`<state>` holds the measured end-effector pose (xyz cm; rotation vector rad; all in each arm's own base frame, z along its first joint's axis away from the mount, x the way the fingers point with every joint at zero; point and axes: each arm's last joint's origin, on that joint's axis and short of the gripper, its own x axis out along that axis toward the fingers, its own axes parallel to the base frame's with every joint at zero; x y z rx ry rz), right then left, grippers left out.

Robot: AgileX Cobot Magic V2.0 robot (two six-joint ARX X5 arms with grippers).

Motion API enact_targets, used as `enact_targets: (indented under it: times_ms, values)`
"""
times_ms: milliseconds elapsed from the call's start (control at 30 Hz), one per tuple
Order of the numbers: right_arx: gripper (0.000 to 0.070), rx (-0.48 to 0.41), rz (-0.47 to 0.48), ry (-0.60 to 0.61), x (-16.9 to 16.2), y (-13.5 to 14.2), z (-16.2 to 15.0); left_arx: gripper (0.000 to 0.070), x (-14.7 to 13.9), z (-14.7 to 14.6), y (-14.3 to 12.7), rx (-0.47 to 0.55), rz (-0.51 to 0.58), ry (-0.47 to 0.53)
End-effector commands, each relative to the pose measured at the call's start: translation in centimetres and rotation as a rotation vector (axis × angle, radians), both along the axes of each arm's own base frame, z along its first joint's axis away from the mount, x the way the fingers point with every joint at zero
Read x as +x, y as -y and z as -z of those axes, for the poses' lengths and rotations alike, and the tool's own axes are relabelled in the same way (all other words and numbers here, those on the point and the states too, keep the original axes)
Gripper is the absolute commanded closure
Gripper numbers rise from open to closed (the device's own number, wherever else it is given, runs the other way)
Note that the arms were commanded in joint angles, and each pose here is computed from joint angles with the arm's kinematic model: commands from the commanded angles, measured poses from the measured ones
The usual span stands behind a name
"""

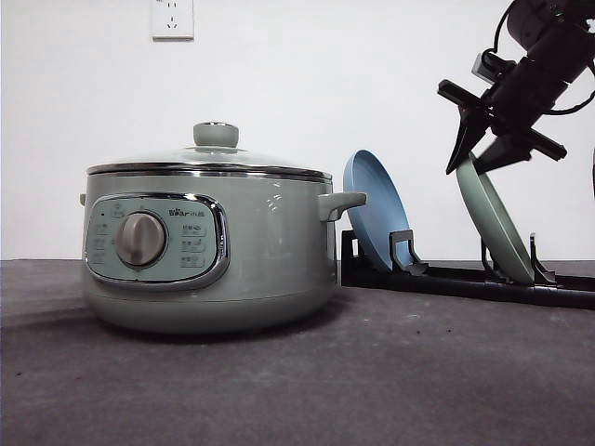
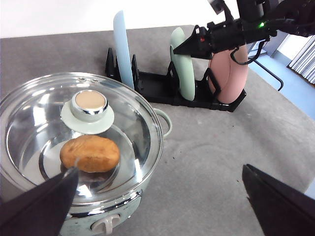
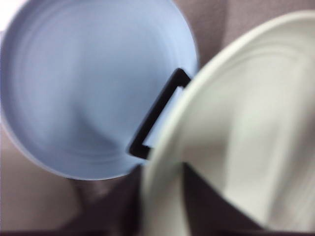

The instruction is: Transfer potato from steamer to green plate

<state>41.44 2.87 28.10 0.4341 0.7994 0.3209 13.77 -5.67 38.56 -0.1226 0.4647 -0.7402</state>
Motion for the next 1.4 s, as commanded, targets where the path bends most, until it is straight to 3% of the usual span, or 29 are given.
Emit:
enact_targets:
  times_ms: [0,133,333,733,1133,1367]
  values:
    - [0.0692,0.002,-0.002,0.021,0.5,-0.1,-0.3,0.0000,0.0,-0.5,0.1,-0.008,0.005,0.018]
    - [0.0692,0.011,-0.010,0.026,0.2,-0.1,-1.2,0.0000,0.0,-0.6,0.1,-0.006,0.006,0.020]
    - [0.0692,0.045,-0.044,0.084,-1.7,-0.2,-4.8,0.0000,0.0,-0.6,0.1,-0.005,0.008,0.020]
    - [0.0692,0.038,-0.144,0.265,-10.3,-1.1,-13.6,0.0000,-0.1,-0.5,0.1,-0.004,0.011,0.015]
    - [0.0692,-0.230,-0.292,0.200,-21.0,-3.1,-16.0,0.0000,-0.1,-0.3,0.1,0.003,0.011,-0.004]
    - [0.0692,-0.385,-0.363,0.189,-26.5,-5.0,-15.0,0.0000,-0.1,-0.3,0.1,0.004,0.011,-0.008]
